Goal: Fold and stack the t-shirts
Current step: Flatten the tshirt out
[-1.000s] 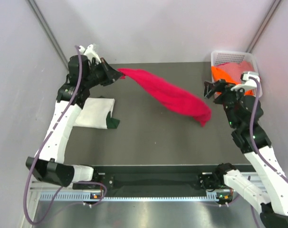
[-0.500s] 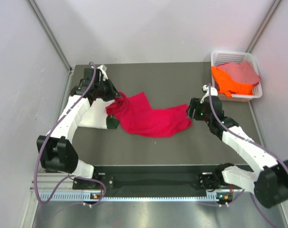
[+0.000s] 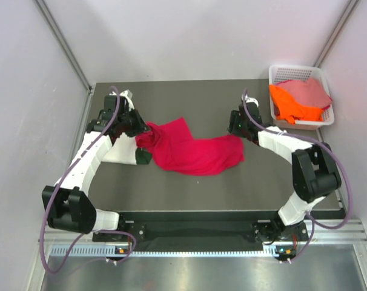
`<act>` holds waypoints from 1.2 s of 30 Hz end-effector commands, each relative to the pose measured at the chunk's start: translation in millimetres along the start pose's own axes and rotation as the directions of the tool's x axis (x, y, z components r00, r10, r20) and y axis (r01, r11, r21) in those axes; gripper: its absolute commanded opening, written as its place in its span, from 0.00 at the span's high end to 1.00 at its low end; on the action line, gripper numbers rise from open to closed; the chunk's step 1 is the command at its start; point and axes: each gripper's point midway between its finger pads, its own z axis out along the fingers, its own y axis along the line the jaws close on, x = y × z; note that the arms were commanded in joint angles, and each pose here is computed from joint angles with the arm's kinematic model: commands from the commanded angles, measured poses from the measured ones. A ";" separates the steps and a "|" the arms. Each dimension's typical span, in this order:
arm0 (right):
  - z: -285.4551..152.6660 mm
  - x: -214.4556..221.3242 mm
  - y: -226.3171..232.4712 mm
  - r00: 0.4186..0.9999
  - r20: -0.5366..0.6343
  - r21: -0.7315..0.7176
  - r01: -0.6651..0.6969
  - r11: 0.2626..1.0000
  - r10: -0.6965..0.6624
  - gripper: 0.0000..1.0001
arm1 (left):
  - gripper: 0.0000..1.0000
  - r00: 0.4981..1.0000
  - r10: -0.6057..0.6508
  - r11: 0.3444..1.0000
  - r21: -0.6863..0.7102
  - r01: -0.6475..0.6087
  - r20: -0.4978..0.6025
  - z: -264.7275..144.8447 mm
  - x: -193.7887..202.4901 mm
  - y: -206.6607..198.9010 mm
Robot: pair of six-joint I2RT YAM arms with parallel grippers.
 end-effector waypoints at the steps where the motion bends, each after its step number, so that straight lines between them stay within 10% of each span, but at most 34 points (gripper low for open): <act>1: 13.7 -36.9 4.4 0.997 0.072 0.015 -0.034 0.999 0.033 0.46 | 1.00 0.999 0.012 1.000 -0.002 -0.012 0.040 -10.7 -4.3 -0.8; 24: 61.7 7.6 -37.5 0.998 -0.064 0.172 -0.001 0.985 0.012 0.57 | 1.00 0.999 0.017 0.999 -0.042 -0.015 0.033 -10.4 -0.1 8.4; 31: 55.2 -2.6 -34.9 0.999 -0.039 0.160 -0.004 0.987 0.010 0.99 | 1.00 0.999 0.021 0.999 -0.049 -0.019 0.034 -11.1 1.7 10.2; 36: 24.0 -64.9 -30.5 0.995 0.079 0.129 -0.068 0.989 0.058 1.00 | 1.00 1.000 0.007 0.999 -0.038 -0.007 0.009 -2.2 2.8 9.2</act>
